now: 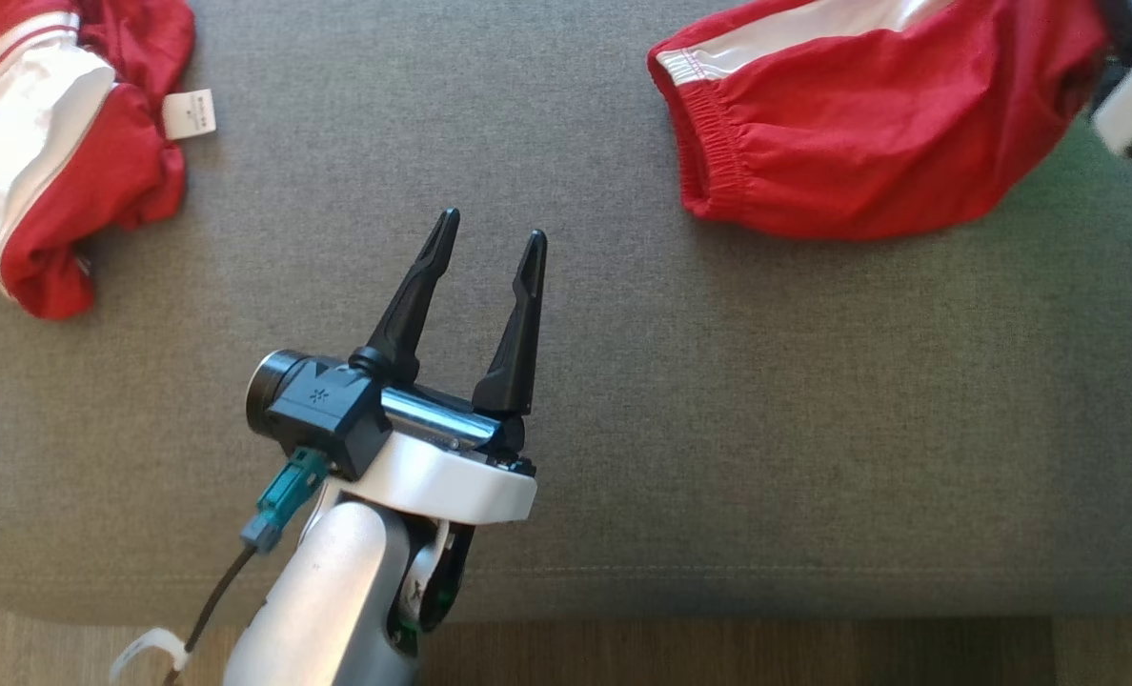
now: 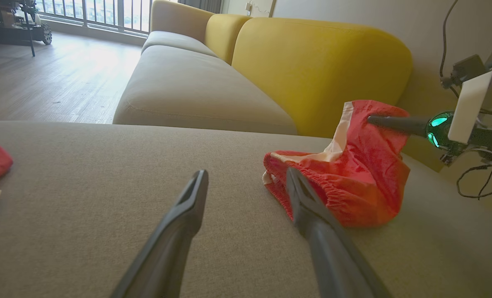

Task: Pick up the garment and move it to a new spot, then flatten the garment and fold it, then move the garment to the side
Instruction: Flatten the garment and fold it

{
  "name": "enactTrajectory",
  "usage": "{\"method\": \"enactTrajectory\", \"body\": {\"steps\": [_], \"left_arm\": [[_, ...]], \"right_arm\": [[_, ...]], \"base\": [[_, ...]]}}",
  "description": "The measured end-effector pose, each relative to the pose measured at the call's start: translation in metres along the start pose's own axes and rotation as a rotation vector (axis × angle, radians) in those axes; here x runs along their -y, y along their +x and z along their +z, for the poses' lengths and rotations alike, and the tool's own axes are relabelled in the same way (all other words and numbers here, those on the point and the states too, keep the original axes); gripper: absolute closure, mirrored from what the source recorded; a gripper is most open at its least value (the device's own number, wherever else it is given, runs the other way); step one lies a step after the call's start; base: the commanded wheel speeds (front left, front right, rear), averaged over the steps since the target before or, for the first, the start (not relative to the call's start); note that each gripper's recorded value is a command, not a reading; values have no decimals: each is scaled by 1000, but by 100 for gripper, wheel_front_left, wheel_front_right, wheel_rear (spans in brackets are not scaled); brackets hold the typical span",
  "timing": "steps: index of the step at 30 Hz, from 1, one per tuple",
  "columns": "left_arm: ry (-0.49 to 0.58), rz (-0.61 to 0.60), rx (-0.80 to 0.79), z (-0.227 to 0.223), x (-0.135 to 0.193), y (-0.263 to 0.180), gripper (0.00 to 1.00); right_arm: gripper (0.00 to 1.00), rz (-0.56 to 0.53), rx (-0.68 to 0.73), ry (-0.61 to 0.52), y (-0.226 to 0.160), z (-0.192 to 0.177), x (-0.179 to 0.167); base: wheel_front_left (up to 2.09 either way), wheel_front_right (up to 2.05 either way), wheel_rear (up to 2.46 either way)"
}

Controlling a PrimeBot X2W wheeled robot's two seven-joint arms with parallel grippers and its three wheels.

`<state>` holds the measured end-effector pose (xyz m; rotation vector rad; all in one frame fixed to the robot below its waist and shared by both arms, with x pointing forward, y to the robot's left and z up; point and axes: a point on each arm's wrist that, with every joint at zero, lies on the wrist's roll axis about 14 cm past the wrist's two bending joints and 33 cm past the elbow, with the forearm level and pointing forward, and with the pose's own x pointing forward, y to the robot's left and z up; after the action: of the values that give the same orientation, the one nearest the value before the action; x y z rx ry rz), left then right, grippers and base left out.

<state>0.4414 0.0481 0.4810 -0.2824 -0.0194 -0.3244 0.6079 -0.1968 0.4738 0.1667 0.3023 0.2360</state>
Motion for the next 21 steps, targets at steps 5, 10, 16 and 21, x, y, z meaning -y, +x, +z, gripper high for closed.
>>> {"method": "enactTrajectory", "body": {"steps": [5,10,16,21], "left_arm": [[8,6,9,4,-2,-2,0],[11,15,13,7,-4,-4,0],[7,22,11,8,-5,-7,0],[16,27,20,13,-6,-10,0]], "right_arm": [[100,122,10,-56,3,11,-47],[100,234,-23,-77,-4,-4,-91],[100,333,-115,-84,-18,-44,-133],[78,373,-165,-39,-33,-67,-155]], "base": [[0,0,0],[0,0,0],[0,0,0],[0,0,0]]}}
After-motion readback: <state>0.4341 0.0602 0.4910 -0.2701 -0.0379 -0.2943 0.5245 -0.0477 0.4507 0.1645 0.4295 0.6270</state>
